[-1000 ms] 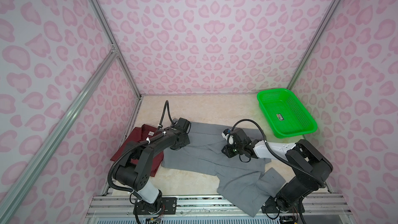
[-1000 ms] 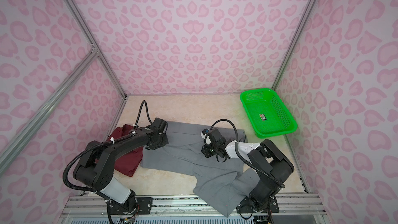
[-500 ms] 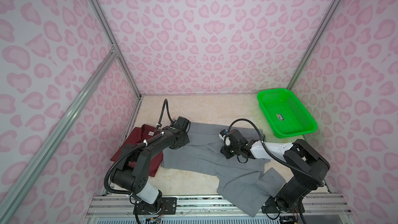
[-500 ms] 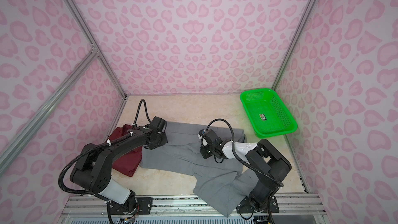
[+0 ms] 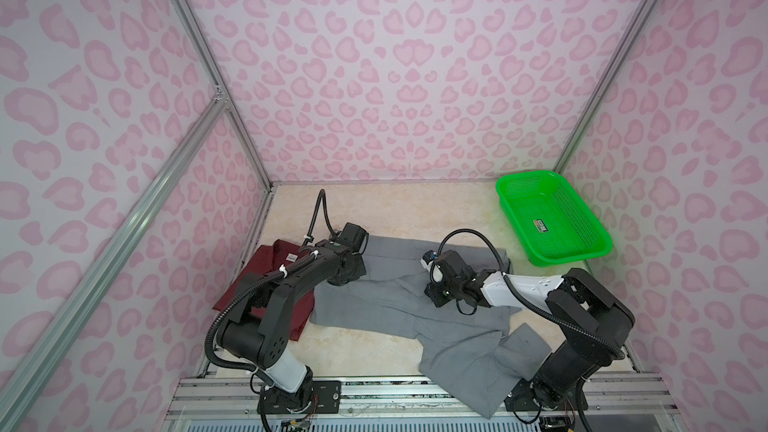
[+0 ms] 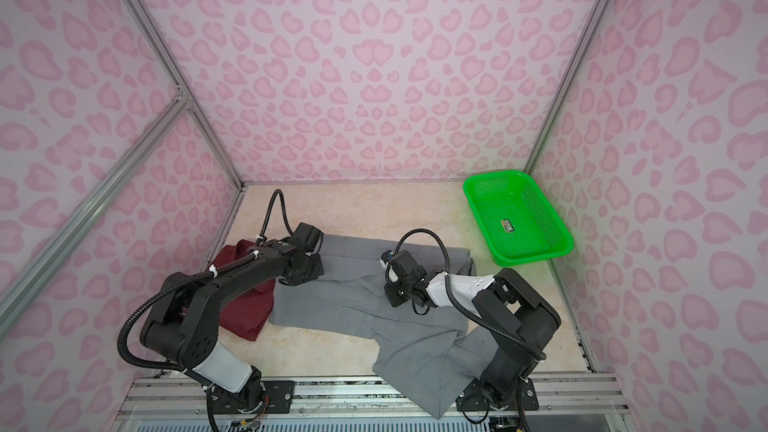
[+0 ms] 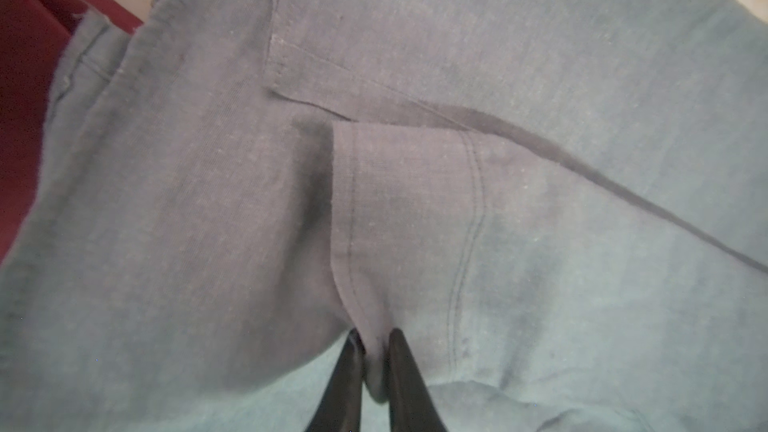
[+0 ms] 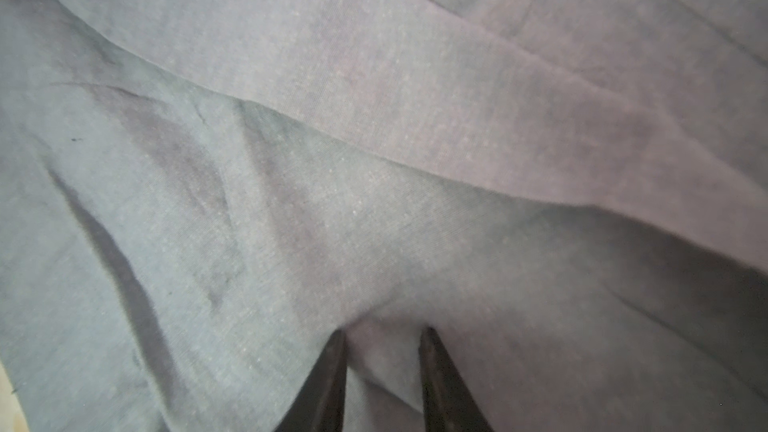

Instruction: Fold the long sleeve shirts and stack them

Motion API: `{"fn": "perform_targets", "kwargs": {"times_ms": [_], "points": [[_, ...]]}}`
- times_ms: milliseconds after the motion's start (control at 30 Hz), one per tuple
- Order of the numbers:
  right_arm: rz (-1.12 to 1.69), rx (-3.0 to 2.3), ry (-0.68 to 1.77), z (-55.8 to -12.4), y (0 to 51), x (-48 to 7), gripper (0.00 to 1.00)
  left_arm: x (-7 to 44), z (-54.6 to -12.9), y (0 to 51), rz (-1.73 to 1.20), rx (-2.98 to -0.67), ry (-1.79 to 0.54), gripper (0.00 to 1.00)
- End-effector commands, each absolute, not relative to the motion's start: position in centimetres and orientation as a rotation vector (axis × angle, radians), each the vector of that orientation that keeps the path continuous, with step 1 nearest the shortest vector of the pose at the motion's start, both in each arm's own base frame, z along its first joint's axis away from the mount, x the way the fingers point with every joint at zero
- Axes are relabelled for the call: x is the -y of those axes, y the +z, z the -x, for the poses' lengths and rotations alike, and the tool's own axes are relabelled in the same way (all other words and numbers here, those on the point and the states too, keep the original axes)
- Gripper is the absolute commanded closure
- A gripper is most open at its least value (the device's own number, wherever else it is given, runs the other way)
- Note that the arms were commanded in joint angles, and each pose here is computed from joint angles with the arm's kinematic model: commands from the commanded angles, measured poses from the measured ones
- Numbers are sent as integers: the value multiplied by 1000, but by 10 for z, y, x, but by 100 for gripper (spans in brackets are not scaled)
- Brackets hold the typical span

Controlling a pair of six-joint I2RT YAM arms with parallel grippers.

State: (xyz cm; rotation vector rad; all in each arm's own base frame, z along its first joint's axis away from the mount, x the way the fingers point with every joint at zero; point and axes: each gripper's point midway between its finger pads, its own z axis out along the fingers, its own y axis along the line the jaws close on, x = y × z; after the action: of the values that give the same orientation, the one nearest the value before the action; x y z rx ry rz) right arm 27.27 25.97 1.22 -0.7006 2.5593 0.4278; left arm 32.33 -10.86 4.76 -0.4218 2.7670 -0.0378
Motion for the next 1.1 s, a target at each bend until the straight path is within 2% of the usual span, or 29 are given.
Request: {"fn": "perform_targets", "kwargs": {"times_ms": [0,167,400,667,867,1067], "points": [[749,-2763,313,-236,-19,-228,68,109,-327,49,413,-2772,-20,85],[757,-2761,313,-235,-20,-229,68,110,-331,54,404,-2763,-22,87],[764,-2761,314,-234,-20,-230,69,113,-339,68,418,-2738,-41,97],[772,-2759,313,-234,-20,-230,69,117,-355,98,625,-2701,-199,97],[786,-2757,314,-232,-20,-232,71,117,-372,103,855,-2709,-428,97],[796,-2756,311,-231,-20,-233,71,118,-398,111,966,-2693,-534,96]]}}
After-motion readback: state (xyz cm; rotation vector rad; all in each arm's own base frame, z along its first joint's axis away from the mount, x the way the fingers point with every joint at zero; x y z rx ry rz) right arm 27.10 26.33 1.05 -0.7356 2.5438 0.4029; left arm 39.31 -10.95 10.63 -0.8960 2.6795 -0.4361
